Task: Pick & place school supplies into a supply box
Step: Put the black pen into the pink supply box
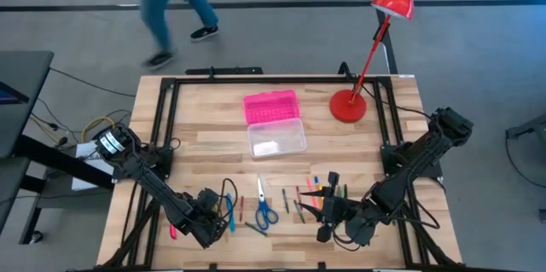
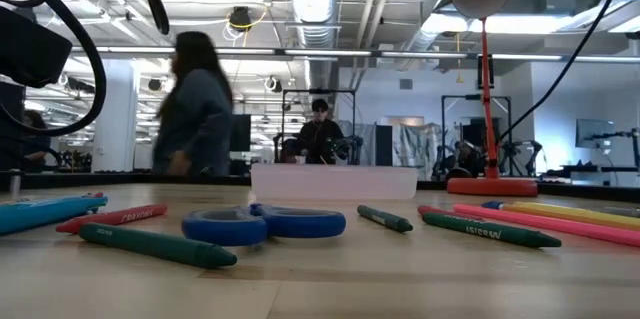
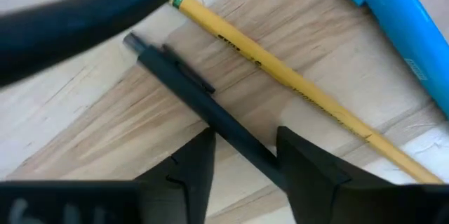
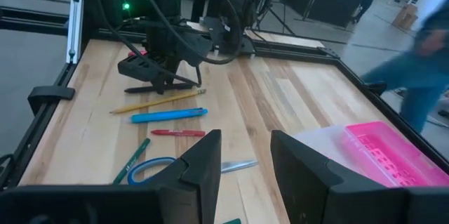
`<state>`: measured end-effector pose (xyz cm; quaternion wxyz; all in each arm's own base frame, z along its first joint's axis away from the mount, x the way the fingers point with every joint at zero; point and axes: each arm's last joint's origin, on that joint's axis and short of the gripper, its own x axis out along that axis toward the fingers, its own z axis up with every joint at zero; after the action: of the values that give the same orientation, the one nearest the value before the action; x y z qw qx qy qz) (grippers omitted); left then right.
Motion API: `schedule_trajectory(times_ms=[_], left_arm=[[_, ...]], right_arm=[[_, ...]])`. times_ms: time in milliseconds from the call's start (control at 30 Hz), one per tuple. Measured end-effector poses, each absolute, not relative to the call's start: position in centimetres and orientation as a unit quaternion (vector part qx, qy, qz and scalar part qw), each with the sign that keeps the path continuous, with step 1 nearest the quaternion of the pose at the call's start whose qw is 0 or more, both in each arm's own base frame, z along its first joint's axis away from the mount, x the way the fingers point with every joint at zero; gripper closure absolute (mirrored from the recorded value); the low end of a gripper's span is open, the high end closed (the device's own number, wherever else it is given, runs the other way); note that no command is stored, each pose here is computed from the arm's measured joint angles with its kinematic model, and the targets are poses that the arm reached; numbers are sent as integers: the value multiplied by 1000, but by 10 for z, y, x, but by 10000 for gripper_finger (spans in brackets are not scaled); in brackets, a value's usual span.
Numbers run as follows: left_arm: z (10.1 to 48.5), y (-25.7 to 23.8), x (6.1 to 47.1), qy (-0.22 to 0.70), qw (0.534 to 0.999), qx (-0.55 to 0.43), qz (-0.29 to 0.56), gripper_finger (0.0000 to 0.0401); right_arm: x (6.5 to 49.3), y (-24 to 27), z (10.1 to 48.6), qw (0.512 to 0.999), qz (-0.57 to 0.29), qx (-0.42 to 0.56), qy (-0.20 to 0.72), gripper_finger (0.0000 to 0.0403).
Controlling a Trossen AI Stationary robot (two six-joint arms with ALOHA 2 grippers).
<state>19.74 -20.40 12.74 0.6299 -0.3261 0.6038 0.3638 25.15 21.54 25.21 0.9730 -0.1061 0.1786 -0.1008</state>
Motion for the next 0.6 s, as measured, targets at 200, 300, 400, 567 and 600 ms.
schedule_trajectory(times_ms=[200, 300, 400, 567, 600], left_arm=[[127, -204, 197, 606, 629, -324, 364, 325], [127, -205, 196, 607, 629, -322, 363, 344], [127, -205, 194, 606, 630, -318, 367, 358], [128, -204, 194, 599, 638, -310, 372, 368], [128, -203, 194, 596, 643, -306, 371, 368]], right_arm=[[251, 215, 252, 973, -101, -106, 179, 284], [251, 215, 252, 973, -101, -107, 179, 284], [251, 215, 251, 972, -102, -105, 183, 284], [249, 213, 248, 970, -108, -99, 195, 284], [249, 213, 247, 969, -109, -98, 197, 284]])
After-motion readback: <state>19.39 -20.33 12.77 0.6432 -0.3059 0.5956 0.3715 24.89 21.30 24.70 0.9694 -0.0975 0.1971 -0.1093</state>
